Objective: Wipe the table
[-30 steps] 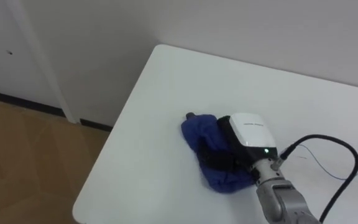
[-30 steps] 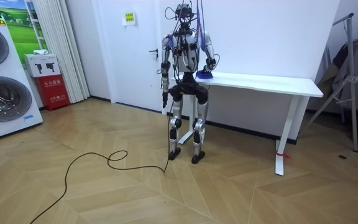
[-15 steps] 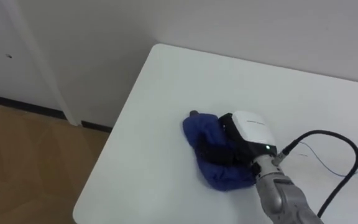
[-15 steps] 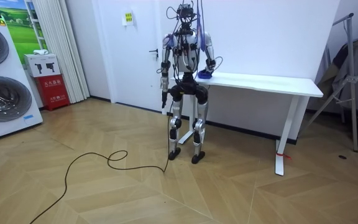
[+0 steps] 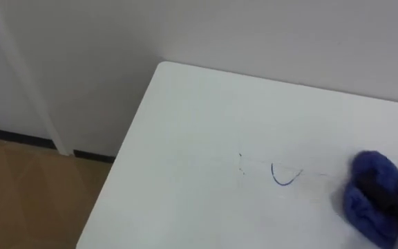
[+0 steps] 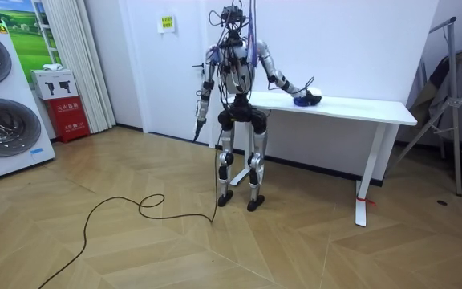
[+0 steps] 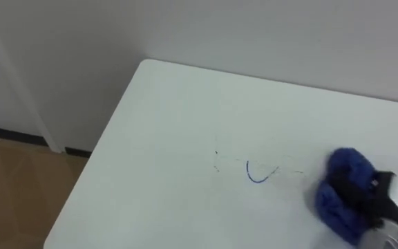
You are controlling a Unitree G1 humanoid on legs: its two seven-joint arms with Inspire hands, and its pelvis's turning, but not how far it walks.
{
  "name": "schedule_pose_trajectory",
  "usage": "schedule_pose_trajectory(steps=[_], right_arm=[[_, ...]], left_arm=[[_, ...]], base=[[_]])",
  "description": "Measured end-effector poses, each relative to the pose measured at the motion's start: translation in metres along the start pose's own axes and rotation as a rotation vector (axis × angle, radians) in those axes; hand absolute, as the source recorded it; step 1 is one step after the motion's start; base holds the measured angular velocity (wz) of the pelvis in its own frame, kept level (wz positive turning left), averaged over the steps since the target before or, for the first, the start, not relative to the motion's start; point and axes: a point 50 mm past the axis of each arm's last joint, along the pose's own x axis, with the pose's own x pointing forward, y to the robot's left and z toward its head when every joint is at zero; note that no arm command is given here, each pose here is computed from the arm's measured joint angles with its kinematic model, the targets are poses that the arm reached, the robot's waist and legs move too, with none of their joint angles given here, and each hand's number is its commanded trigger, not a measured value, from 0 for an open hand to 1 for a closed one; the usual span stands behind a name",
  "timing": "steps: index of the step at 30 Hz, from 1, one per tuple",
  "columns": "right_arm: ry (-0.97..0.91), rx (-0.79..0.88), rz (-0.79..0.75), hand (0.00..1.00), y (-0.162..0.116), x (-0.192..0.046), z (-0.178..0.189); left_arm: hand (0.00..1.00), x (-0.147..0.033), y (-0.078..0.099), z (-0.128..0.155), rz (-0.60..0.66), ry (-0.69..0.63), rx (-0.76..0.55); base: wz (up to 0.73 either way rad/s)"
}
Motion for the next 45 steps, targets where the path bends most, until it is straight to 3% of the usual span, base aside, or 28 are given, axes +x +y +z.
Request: schedule_pose_trajectory(steps=[5, 11, 14, 16, 19, 22, 28, 32, 40, 43, 45], right_arm=[[0.038, 0.002, -0.032, 1.00, -0.007, -0.001, -0.011], [-0.062, -0.141, 0.002, 1.00, 0.001, 0.001, 0.027], [-0.318, -0.296, 0.058, 1.00, 0.020, -0.020, 0.089], [-0.573, -0.372, 0.134, 1.00, 0.046, -0.045, 0.156], [-0.705, -0.383, 0.204, 1.00, 0.060, -0.062, 0.200], [-0.733, -0.384, 0.217, 1.00, 0.060, -0.066, 0.210], [-0.711, -0.300, 0.245, 1.00, 0.064, -0.068, 0.189], [-0.656, -0.194, 0.235, 1.00, 0.068, -0.061, 0.164], [-0.187, 0.018, -0.024, 1.00, 0.035, -0.040, 0.030], [-0.105, 0.023, -0.046, 1.00, 0.026, -0.033, 0.013], [-0.107, 0.029, -0.046, 1.00, 0.028, -0.032, 0.020]], left_arm=[[0.00, 0.001, -0.006, 0.010, -0.017, -0.024, 0.004], [0.00, -0.001, -0.030, 0.032, -0.083, -0.083, 0.072], [0.00, -0.003, -0.047, 0.049, -0.122, -0.106, 0.108], [0.00, -0.005, -0.061, 0.059, -0.157, -0.125, 0.153], [0.00, -0.010, -0.078, 0.070, -0.200, -0.161, 0.170], [0.00, -0.008, -0.071, 0.056, -0.187, -0.119, 0.180], [0.00, -0.005, -0.052, 0.015, -0.121, 0.001, 0.203], [0.00, -0.005, -0.049, 0.014, -0.099, 0.004, 0.195], [0.00, -0.002, -0.024, 0.015, 0.018, -0.016, 0.107], [0.00, -0.003, -0.026, 0.017, 0.011, -0.028, 0.122], [0.00, -0.003, -0.031, 0.023, -0.002, -0.046, 0.132]], base=[[-0.01], [-0.26], [-0.40], [-0.02], [0.19], [0.33], [0.13], [0.16], [0.05], [-0.07], [-0.16]])
